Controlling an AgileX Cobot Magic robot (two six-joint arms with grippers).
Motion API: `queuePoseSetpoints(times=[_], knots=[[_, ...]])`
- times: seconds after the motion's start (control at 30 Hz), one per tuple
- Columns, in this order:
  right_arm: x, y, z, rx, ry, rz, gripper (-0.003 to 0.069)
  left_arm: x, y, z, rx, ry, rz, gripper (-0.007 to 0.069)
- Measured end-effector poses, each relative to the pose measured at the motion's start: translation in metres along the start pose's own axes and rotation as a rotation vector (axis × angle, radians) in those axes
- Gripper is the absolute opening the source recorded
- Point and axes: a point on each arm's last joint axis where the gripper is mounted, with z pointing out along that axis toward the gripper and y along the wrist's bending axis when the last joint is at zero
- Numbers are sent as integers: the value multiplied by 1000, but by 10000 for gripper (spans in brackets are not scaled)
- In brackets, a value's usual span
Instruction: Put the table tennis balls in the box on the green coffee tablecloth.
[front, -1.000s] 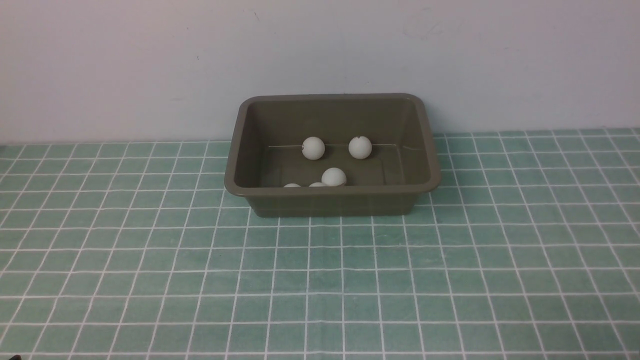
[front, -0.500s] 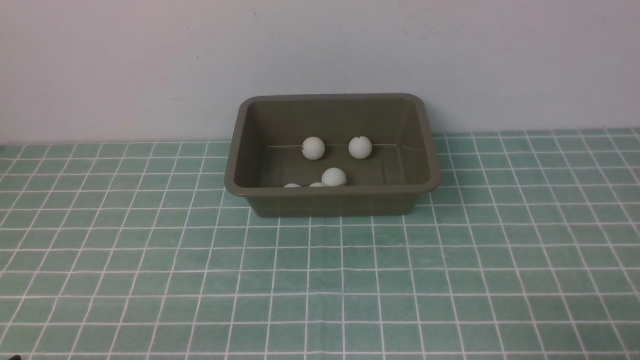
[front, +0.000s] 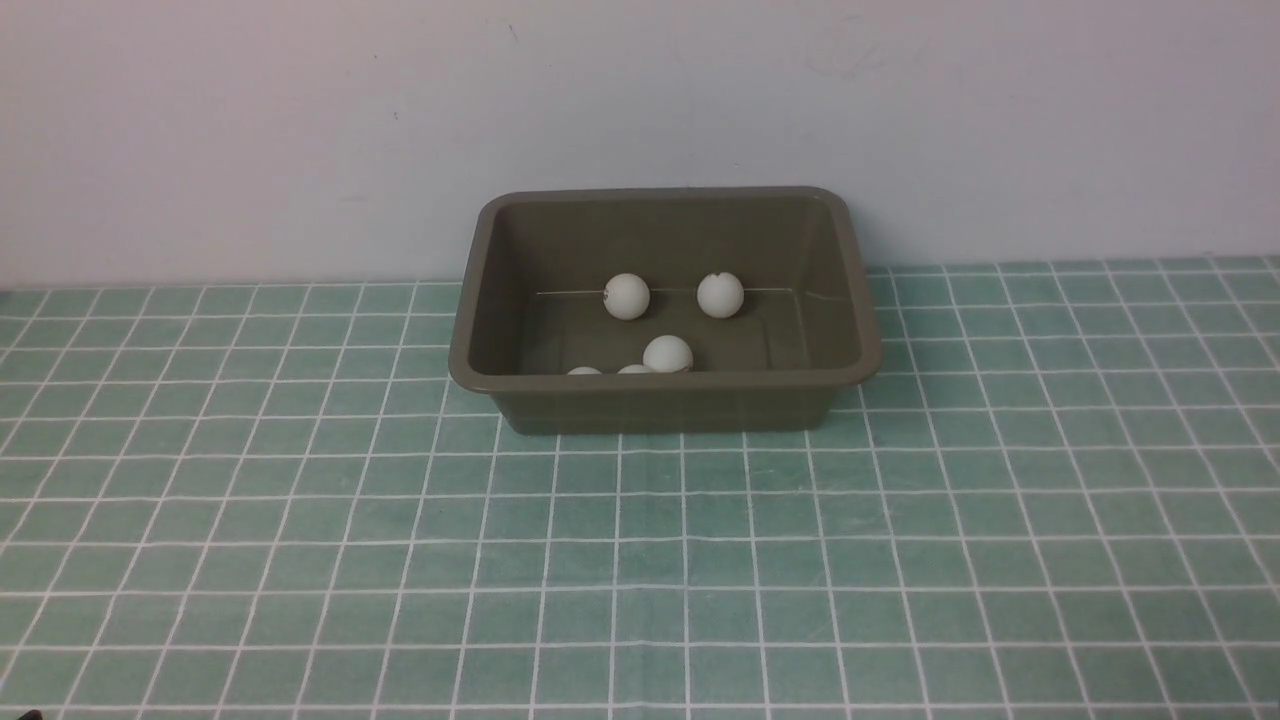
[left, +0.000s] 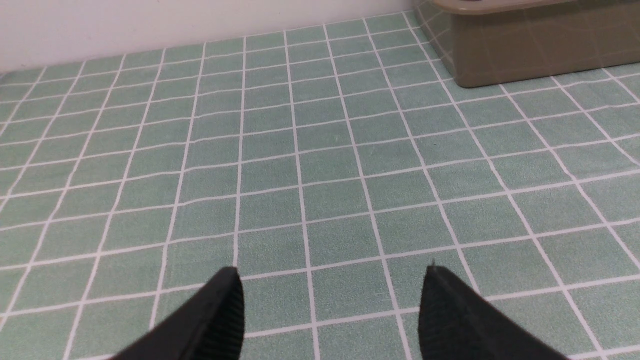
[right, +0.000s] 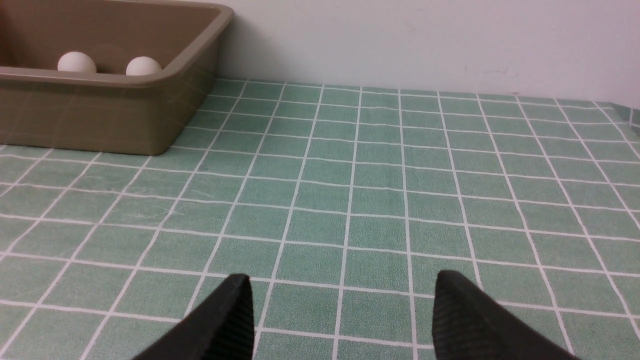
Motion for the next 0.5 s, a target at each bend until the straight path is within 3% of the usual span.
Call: queuePoseSetpoints(times=[0.5], knots=[[0, 0, 0, 0, 0, 0, 441, 0, 0, 0, -1, -6, 0, 426]])
